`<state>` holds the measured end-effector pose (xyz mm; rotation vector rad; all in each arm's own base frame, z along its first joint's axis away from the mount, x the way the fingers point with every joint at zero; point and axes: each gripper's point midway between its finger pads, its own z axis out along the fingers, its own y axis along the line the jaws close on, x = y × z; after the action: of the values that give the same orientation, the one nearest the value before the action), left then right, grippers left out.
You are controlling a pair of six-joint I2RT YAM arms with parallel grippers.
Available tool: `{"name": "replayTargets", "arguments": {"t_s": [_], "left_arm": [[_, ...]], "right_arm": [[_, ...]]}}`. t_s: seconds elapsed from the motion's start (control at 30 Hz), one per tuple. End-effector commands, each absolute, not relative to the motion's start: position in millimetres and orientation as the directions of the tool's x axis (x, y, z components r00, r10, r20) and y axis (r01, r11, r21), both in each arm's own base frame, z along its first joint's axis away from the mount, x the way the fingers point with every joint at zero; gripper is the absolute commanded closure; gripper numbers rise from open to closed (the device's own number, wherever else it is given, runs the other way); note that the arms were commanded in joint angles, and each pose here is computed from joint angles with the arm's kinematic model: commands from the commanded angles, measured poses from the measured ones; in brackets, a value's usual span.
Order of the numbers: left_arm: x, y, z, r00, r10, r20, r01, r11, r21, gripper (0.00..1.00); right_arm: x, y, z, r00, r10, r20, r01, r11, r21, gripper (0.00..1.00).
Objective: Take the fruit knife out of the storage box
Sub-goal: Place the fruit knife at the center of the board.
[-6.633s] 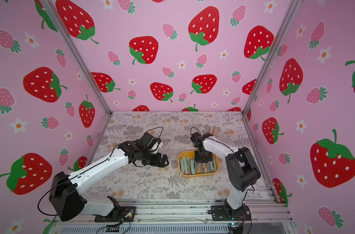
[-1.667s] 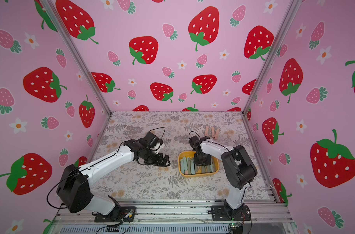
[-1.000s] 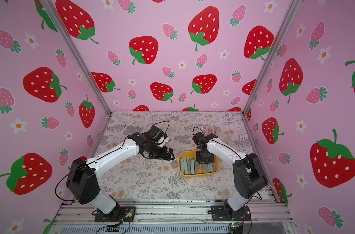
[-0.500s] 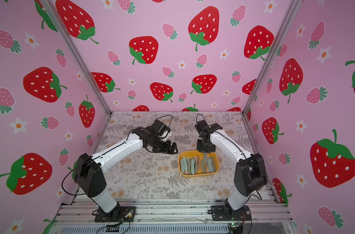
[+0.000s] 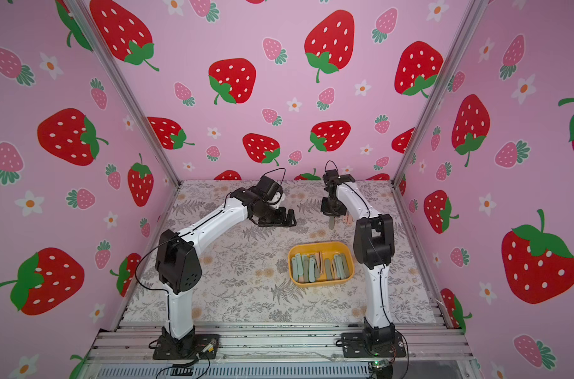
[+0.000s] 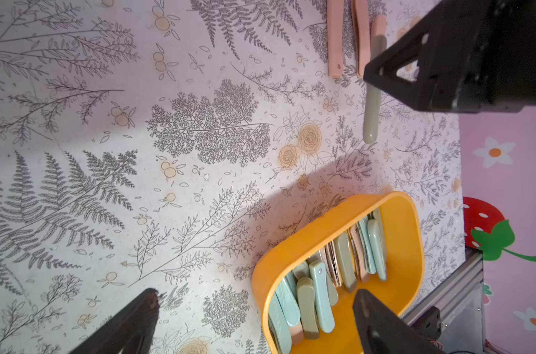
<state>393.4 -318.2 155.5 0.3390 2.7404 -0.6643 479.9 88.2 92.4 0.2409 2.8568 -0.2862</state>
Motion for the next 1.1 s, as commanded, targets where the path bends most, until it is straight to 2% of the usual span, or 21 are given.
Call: {"name": "replayTargets", "arguments": {"t_s": [0.0, 0.13, 0.4, 0.63, 1.07], "left_arm": [[399.6, -326.5, 158.0, -0.927, 0.159, -0.339, 0.301, 0.855, -0.422, 0.01], [402.8, -327.9, 147.6, -0.936, 0.155, -0.317, 0.289, 0.854, -0.434, 0.01], [408.1, -327.6, 132.1, -0.947, 0.148, -0.287, 0.268, 0.856, -0.443, 0.01], [410.8, -331.6, 122.7, -0.953, 0.153, -0.263, 0.262, 0.851, -0.456, 0.01], [404.5, -330.7, 115.0, -0.958, 0.158, -0.24, 0.256, 0.849, -0.462, 0.01]], "right_arm": [[502.2, 85.7, 94.5, -0.949, 0.121, -0.291, 0.176, 0.969, -0.173, 0.81], [526.6, 87.6, 82.6, -0.945, 0.13, -0.301, 0.181, 0.972, -0.15, 0.79], [544.6, 97.1, 53.0, -0.947, 0.148, -0.286, 0.176, 0.981, -0.077, 0.78], [548.0, 98.5, 36.9, -0.951, 0.159, -0.265, 0.177, 0.983, -0.047, 0.75], [537.9, 71.7, 33.5, -0.962, 0.139, -0.233, 0.171, 0.977, -0.124, 0.75]]}}
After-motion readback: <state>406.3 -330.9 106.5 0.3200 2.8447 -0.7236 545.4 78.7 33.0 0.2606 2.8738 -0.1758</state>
